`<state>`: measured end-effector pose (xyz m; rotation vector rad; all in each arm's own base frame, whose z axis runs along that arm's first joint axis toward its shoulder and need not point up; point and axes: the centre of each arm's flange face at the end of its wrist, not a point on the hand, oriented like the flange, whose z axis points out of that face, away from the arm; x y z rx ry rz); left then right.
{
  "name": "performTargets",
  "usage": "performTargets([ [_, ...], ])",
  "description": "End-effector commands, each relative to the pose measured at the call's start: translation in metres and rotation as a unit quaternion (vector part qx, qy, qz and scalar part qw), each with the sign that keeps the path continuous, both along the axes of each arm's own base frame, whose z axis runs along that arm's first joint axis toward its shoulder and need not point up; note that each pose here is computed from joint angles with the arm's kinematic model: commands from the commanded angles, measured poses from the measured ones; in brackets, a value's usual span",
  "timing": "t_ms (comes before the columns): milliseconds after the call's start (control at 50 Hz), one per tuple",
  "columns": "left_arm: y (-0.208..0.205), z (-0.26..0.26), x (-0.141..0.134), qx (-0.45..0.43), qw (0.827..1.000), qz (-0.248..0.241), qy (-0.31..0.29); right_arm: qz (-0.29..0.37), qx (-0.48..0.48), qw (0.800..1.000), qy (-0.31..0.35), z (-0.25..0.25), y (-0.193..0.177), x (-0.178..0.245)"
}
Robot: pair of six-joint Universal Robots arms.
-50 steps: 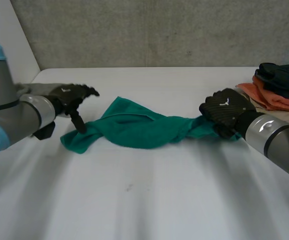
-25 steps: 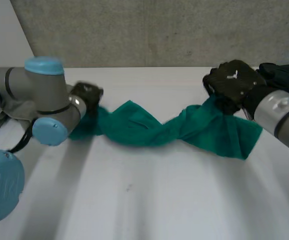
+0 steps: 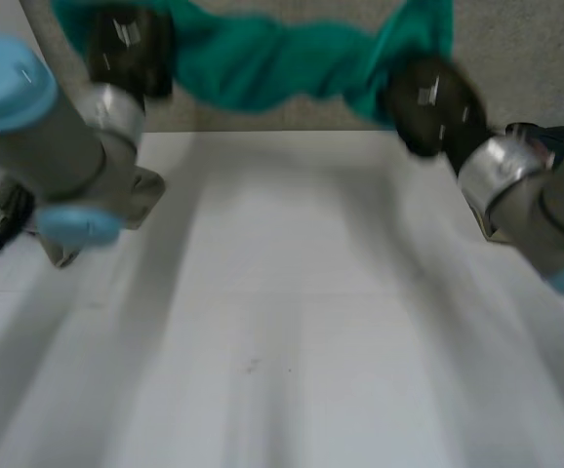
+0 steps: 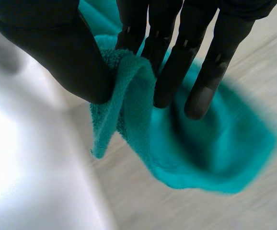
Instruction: Fold the laundry.
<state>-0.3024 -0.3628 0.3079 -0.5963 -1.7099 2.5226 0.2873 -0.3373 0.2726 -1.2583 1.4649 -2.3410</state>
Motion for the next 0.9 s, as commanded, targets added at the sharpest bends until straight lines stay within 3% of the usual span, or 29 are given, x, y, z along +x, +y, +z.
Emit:
performTargets([
  [20, 0.038, -0.121, 0.011, 0.196, 0.974, -0.015, -0.109, -0.028, 0.188, 0.957, 0.22, -0.111, 0.033, -0.041],
  [60, 0.052, -0.136, 0.013, 0.225, 0.965, -0.027, -0.128, -0.025, 0.217, 0.934, 0.282, -0.125, 0.044, -0.053],
  [120, 0.065, -0.14, 0.014, 0.243, 0.959, -0.043, -0.142, -0.036, 0.24, 0.924, 0.294, -0.134, 0.045, -0.06],
  [260, 0.072, -0.123, 0.022, 0.254, 0.954, -0.045, -0.152, -0.07, 0.231, 0.94, 0.243, -0.114, 0.038, -0.062],
  [440, 0.037, -0.076, 0.057, 0.251, 0.963, 0.003, -0.101, -0.081, 0.207, 0.952, 0.209, -0.102, 0.037, -0.061],
  [520, 0.029, -0.08, 0.071, 0.308, 0.947, 0.022, -0.091, -0.081, 0.209, 0.951, 0.213, -0.105, 0.04, -0.06],
  [620, 0.032, -0.104, 0.084, 0.418, 0.902, 0.029, -0.104, -0.082, 0.21, 0.95, 0.216, -0.109, 0.039, -0.061],
  [680, 0.029, -0.118, 0.089, 0.449, 0.887, 0.03, -0.107, -0.081, 0.209, 0.95, 0.216, -0.109, 0.04, -0.061],
  [900, 0.031, -0.151, 0.066, 0.464, 0.879, -0.031, -0.111, -0.078, 0.208, 0.951, 0.217, -0.109, 0.043, -0.059],
])
